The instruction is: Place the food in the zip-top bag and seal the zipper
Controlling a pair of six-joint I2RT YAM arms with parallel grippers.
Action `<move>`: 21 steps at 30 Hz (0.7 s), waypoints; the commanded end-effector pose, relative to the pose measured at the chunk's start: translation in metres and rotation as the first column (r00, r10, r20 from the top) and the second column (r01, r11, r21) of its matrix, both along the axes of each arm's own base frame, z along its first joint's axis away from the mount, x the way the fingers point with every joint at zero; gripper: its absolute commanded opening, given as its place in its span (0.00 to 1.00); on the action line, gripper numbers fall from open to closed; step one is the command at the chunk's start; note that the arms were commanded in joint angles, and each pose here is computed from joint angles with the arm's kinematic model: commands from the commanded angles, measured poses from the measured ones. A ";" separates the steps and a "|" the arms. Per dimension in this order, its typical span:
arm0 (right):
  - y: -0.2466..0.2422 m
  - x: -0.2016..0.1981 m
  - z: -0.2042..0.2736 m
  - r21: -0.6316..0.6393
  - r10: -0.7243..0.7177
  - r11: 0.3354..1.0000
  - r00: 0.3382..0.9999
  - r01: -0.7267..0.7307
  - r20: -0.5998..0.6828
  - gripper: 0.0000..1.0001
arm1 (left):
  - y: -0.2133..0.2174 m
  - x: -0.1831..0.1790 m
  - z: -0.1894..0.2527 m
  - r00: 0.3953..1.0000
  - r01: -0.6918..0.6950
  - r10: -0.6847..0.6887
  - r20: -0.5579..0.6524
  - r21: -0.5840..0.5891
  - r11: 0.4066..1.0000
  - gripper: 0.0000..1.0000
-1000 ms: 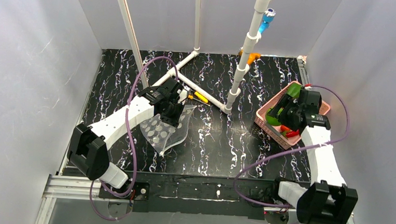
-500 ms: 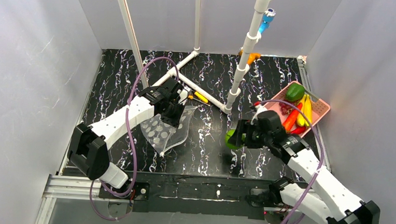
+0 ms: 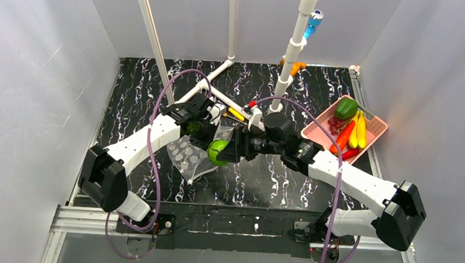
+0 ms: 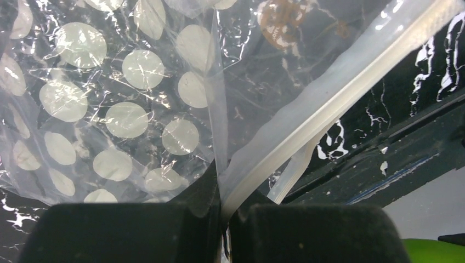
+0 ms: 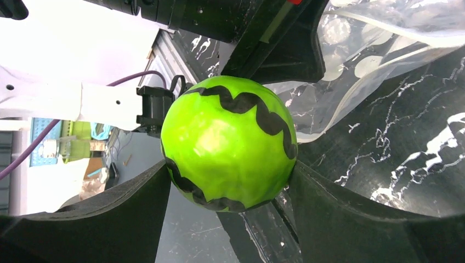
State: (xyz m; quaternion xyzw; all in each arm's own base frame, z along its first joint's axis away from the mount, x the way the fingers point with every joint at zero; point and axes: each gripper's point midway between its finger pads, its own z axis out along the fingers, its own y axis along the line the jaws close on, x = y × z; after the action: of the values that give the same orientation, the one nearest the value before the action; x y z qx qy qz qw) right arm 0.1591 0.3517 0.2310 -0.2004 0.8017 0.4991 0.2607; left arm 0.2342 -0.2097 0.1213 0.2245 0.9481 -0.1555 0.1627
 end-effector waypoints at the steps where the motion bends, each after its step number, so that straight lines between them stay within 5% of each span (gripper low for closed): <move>1: 0.031 0.014 0.023 0.139 0.041 0.989 0.993 -0.055 0.108 0.01 | -0.019 -0.013 0.023 0.998 0.061 -0.058 0.025 -0.137 0.989 0.00; 12: 0.019 0.039 -0.023 0.035 -0.135 0.990 0.989 0.134 0.051 0.01 | -0.027 -0.018 0.042 0.994 0.093 -0.079 0.071 -0.227 0.969 0.00; 21: 0.011 0.039 -0.033 0.014 -0.155 0.988 0.986 0.155 0.059 0.01 | -0.044 -0.035 0.062 0.984 0.180 -0.163 0.079 -0.356 0.917 0.00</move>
State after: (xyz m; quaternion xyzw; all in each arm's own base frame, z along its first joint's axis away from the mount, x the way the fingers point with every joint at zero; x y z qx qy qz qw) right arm 0.1643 0.3588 0.1753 -0.1832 0.8237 0.4783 0.2435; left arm 0.2329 -0.2241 0.1559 0.2443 0.9127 -0.2326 0.2307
